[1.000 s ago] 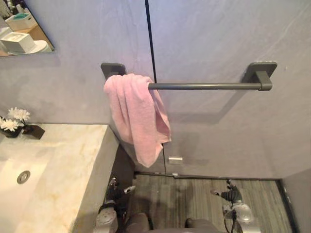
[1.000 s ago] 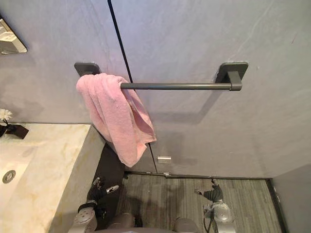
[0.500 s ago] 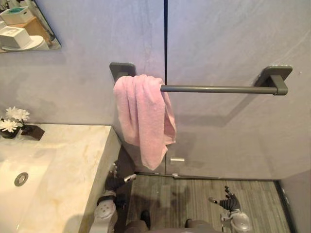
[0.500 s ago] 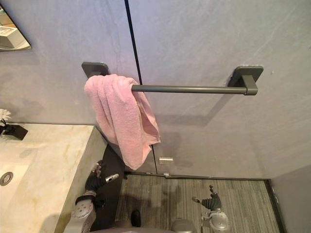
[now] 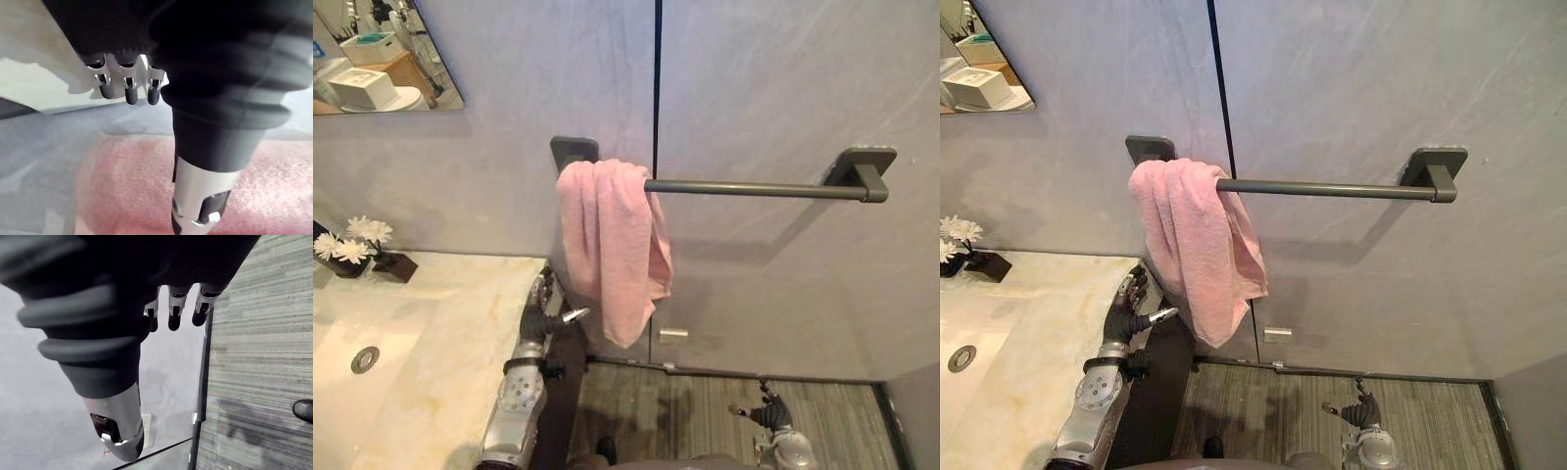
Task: Organize washtable
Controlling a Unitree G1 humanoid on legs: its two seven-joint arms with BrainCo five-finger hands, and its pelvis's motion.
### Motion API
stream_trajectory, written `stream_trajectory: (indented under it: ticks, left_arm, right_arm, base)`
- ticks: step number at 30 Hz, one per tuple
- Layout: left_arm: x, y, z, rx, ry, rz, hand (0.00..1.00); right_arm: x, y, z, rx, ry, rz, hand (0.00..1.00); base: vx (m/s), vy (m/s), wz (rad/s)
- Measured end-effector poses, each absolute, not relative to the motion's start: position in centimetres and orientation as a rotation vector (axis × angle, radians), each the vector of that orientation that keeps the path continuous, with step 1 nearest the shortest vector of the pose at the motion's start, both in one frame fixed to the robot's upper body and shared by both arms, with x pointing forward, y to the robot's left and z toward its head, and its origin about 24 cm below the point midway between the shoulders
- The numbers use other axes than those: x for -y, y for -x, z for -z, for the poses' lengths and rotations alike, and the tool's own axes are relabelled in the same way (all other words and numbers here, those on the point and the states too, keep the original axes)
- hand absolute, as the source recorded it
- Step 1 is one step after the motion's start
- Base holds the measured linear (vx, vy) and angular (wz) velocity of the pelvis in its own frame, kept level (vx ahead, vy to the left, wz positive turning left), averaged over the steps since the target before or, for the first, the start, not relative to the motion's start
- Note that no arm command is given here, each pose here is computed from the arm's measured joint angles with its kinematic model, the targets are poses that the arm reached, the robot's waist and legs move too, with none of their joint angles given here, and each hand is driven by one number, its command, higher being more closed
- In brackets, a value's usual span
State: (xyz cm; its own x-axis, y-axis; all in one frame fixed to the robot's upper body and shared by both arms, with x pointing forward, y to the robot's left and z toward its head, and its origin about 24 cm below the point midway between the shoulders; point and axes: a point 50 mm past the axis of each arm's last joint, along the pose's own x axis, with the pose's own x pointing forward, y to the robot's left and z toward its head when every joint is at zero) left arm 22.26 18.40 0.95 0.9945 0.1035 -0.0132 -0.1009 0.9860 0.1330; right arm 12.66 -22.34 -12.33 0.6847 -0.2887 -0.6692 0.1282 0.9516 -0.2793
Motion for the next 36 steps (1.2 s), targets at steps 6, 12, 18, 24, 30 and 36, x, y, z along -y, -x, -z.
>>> stream_trajectory:
  ticks: [6,12,18,24,30,36]
  left_arm:
    - [-17.4,-23.3,-1.1,-0.005,-0.222,-0.042,0.00]
    - [-16.8,-24.0,-0.4,-0.036,-0.278,0.012,1.00]
    - [-16.8,-24.3,0.4,-0.072,-0.326,0.027,1.00]
    - [-17.6,-24.9,-0.3,-0.048,-0.354,0.017,1.00]
    - [-17.8,-24.9,-0.7,-0.030,-0.350,-0.004,1.00]
    - [-17.4,-25.1,-2.1,0.035,-0.326,-0.011,1.00]
  right_arm:
    - [22.0,-13.3,12.2,-0.769,0.234,0.194,0.00]
    - [21.9,-13.2,12.2,-0.773,0.234,0.186,0.00]
    - [21.8,-13.4,12.2,-0.768,0.229,0.169,0.00]
    - [21.2,-15.8,9.8,-0.621,0.241,0.142,0.00]
    - [20.3,-19.6,4.6,-0.324,0.266,0.099,0.00]
    - [18.3,-22.1,-0.5,-0.057,0.290,-0.009,0.00]
  base:
    - [-0.05,-0.002,-0.15]
    - [-0.05,-0.003,-0.13]
    - [-0.03,-0.011,-0.06]
    - [0.00,-0.015,-0.05]
    - [-0.02,-0.008,-0.04]
    - [-0.03,-0.008,-0.13]
